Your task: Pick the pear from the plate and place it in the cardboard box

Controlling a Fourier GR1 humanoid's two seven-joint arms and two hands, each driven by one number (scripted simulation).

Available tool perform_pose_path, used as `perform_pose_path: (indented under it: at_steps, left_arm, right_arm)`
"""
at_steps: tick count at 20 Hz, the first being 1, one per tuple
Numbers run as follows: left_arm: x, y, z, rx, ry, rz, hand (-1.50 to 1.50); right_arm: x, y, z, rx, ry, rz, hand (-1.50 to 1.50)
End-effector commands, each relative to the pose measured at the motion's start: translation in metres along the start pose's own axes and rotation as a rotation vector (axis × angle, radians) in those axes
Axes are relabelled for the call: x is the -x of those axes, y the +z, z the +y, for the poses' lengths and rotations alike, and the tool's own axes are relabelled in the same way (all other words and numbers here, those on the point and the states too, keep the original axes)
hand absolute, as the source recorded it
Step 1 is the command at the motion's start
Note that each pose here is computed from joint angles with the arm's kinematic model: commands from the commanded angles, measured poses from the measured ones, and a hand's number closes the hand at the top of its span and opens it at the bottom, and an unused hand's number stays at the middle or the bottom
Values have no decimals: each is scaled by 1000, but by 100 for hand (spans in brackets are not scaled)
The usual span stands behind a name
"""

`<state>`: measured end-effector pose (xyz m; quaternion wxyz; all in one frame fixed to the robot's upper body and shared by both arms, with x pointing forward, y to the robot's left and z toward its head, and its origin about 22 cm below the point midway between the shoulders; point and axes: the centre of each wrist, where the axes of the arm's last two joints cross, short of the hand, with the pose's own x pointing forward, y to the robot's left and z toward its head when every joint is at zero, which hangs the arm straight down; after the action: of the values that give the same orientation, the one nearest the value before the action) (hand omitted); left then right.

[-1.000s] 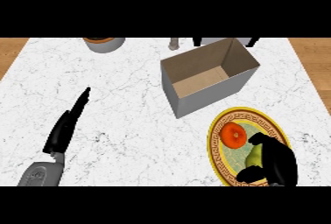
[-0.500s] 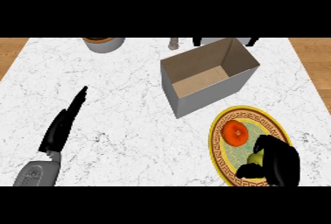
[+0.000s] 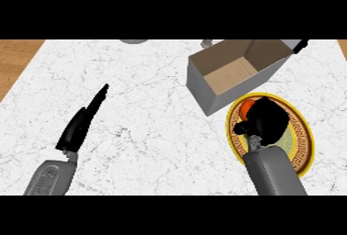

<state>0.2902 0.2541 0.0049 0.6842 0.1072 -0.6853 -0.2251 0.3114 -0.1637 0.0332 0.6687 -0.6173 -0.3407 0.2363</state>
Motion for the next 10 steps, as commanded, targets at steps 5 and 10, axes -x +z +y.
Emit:
perform_pose_path:
  at_steps: [5,10]
  left_arm:
    - [-10,-10,-14,61,-15,-29,0]
    - [-13,-15,-14,62,-20,-20,0]
  right_arm:
    - [-93,-20,-68,151,41,210,150]
    - [-131,-24,-106,293,83,294,150]
